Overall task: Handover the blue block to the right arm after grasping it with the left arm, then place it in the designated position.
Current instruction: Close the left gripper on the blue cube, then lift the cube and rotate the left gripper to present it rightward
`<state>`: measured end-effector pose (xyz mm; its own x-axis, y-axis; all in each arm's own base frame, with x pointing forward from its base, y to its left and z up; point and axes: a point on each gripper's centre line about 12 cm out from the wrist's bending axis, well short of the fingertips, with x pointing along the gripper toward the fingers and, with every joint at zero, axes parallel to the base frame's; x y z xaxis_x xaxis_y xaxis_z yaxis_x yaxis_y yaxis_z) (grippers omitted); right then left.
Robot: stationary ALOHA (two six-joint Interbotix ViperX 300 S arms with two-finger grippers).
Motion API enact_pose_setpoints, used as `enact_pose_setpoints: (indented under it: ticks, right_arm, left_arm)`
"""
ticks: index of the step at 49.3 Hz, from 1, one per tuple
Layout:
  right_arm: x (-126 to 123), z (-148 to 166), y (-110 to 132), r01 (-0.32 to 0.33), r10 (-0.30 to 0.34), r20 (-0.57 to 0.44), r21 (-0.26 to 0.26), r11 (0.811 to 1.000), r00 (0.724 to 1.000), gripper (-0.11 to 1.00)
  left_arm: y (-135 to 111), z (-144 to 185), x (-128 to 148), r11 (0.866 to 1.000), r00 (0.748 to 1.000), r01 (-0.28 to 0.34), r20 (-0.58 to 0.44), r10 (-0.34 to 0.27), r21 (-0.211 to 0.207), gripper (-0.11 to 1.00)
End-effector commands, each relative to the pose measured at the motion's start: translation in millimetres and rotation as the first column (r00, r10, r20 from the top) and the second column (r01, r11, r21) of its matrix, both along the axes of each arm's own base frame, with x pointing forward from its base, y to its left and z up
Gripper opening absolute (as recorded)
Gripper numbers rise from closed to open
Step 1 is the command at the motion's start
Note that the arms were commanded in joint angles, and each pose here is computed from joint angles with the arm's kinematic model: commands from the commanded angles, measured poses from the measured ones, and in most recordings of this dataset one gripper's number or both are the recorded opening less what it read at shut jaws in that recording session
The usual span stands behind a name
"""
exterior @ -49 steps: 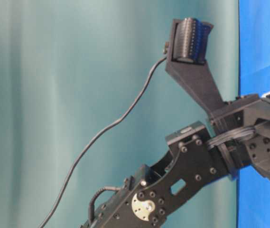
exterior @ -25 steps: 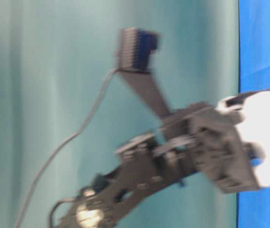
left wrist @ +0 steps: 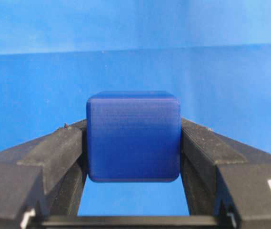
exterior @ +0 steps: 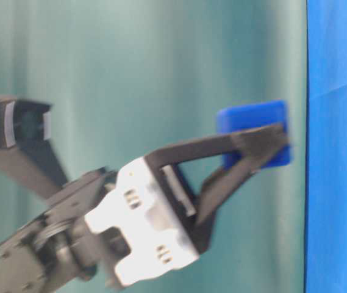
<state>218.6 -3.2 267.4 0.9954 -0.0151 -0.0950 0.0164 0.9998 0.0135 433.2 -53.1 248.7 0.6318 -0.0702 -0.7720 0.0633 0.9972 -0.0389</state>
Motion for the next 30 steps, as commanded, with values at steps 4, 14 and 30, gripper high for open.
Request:
enact_pose_setpoints:
  ticks: [4, 14, 30]
  right_arm:
    - [3.3, 10.4, -0.5, 0.003, -0.003, 0.029, 0.004, 1.000, 1.000, 0.98]
    - [3.6, 11.9, -0.1, 0.001, -0.001, 0.034, 0.003, 1.000, 0.999, 0.98]
    - [3.3, 10.6, -0.4, 0.002, -0.002, 0.031, 0.003, 1.000, 1.000, 0.98]
  left_arm:
    - [-0.1, 39.3, -7.1, 1.000, 0.997, 0.006, 0.075, -0.006, -0.003, 0.49]
    - [2.0, 49.1, -11.8, 1.000, 0.996, 0.004, 0.091, -0.004, -0.002, 0.48]
    - [2.1, 47.6, -12.4, 1.000, 0.996, 0.003, 0.085, -0.003, -0.001, 0.49]
